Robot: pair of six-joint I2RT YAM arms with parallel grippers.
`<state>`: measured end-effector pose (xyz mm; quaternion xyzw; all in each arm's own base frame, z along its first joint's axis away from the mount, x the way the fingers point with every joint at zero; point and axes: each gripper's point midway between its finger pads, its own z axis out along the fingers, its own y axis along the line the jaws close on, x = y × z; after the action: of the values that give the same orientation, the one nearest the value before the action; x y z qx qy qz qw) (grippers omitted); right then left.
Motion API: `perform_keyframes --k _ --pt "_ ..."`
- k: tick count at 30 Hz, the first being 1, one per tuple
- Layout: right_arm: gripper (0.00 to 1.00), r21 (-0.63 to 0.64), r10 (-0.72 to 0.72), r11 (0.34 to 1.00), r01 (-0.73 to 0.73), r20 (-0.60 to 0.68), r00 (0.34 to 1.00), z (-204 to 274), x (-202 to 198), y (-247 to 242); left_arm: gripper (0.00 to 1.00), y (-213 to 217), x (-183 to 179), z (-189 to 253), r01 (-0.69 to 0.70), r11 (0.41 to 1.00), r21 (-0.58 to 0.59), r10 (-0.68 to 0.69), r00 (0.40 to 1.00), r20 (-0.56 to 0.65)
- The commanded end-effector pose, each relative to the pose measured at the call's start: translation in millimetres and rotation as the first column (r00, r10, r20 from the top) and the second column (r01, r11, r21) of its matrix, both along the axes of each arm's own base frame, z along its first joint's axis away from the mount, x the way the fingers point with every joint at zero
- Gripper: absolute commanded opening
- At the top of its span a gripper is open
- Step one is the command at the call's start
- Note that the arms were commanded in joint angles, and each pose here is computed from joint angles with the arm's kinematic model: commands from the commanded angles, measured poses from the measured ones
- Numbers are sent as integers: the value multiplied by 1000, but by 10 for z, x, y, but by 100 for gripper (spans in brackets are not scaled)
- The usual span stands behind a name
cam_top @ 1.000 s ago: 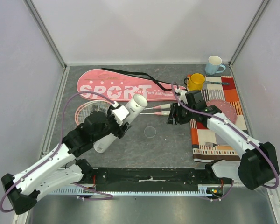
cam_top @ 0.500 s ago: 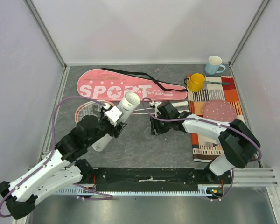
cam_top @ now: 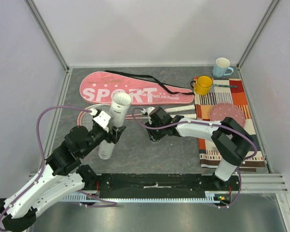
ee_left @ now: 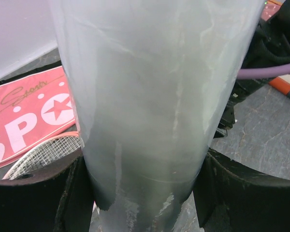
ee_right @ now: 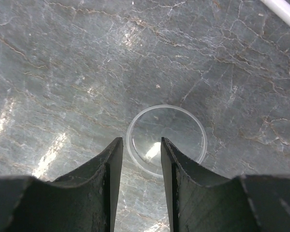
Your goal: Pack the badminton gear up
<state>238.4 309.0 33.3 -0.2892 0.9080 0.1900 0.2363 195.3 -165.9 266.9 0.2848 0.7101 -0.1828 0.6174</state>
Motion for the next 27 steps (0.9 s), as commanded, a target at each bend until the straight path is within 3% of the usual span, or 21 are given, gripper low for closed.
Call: perform_keyframes --k 1,6,14,21,27 --pt "44 -43 13 999 -10 57 998 10 113 37 12 99 24 114 -63 997 -43 63 998 11" --pt "37 -57 40 998 -37 56 998 -41 43 118 11 126 3 108 -62 998 -22 62 998 2" --pt "39 -62 23 998 -19 68 997 -28 34 138 12 205 -25 119 -82 996 -25 83 997 4" --pt "43 36 53 998 -55 60 997 313 -9 310 11 251 -26 164 -100 994 -42 101 995 21" --pt "39 30 65 997 -67 34 997 220 -62 310 11 300 -50 195 -110 992 -69 113 993 39"
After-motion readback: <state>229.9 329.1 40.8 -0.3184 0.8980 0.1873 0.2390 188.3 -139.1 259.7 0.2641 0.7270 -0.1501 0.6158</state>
